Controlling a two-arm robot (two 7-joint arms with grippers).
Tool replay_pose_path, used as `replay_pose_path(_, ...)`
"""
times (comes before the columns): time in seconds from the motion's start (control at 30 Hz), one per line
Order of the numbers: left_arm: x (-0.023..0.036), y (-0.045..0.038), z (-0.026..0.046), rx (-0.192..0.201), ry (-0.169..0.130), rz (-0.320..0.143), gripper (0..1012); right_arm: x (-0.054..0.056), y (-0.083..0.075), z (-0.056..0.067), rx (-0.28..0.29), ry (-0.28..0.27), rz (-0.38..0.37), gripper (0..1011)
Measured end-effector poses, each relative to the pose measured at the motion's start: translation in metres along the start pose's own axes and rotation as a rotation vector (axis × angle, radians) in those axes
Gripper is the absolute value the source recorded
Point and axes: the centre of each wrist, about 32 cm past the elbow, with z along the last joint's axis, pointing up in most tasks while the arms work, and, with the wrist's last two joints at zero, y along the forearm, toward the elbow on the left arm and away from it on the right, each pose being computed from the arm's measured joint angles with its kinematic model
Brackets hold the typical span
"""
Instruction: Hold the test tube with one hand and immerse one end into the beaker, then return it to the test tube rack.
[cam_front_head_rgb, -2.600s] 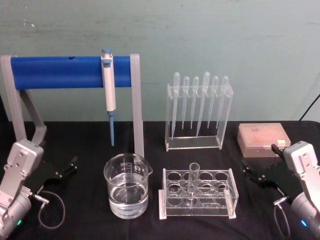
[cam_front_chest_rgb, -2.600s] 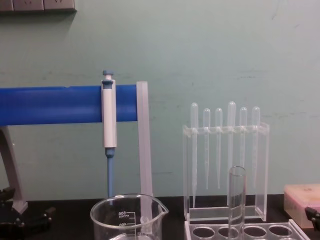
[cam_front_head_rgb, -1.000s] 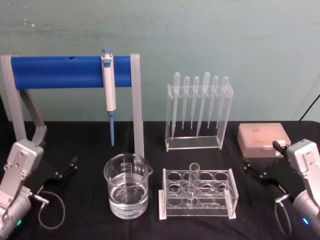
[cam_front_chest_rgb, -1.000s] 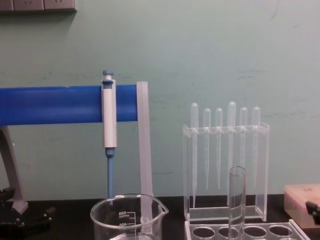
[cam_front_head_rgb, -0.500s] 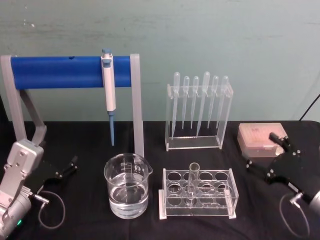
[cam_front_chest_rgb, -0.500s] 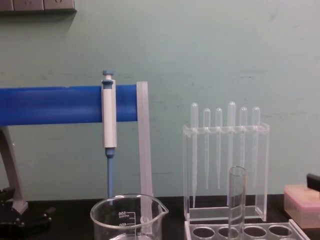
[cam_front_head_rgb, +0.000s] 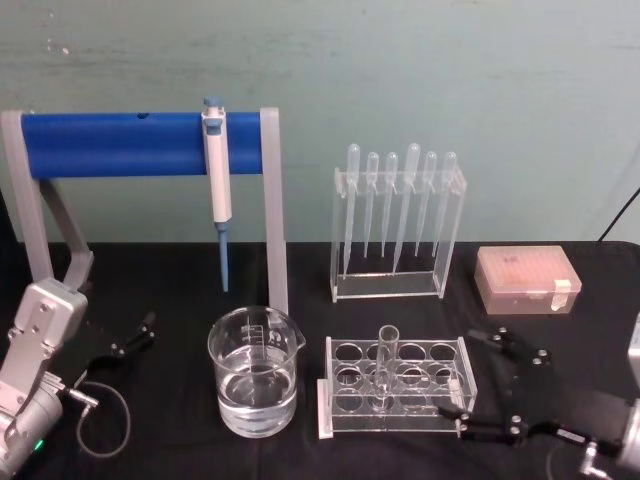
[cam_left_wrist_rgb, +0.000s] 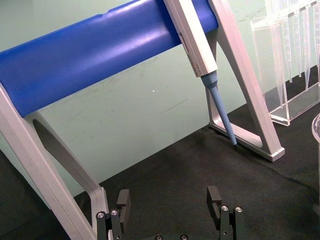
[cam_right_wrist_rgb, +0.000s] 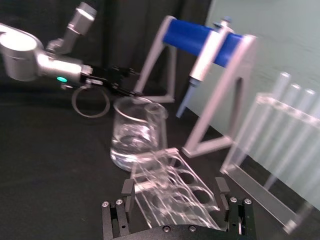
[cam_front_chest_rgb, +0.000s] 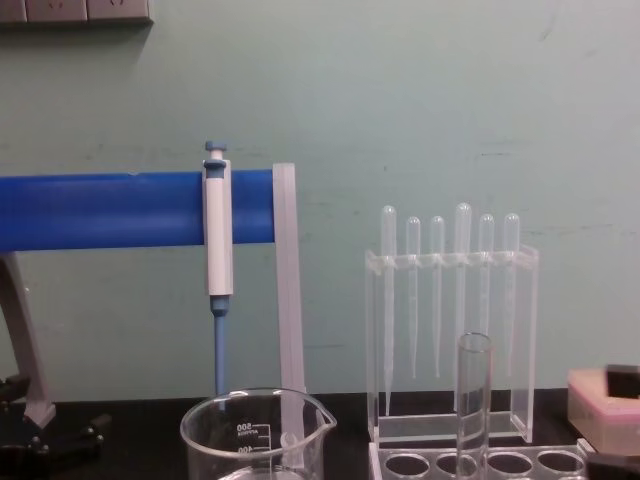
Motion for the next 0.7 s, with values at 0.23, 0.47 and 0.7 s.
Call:
replay_pose_path(0.23, 0.0, 0.0, 0.0, 0.0, 0.0, 0.0, 1000, 0.002, 0.026, 0.01, 0.024, -0.014, 0.073, 1003)
replay_pose_path(0.47, 0.0, 0.0, 0.0, 0.0, 0.0, 0.0, 1000, 0.008, 0.052, 0.016, 0.036, -0.018, 0.105, 1003)
replay_pose_path(0.7, 0.0, 0.0, 0.0, 0.0, 0.0, 0.0, 1000, 0.01, 0.068, 0.017, 0.04, -0.006, 0.119, 1003)
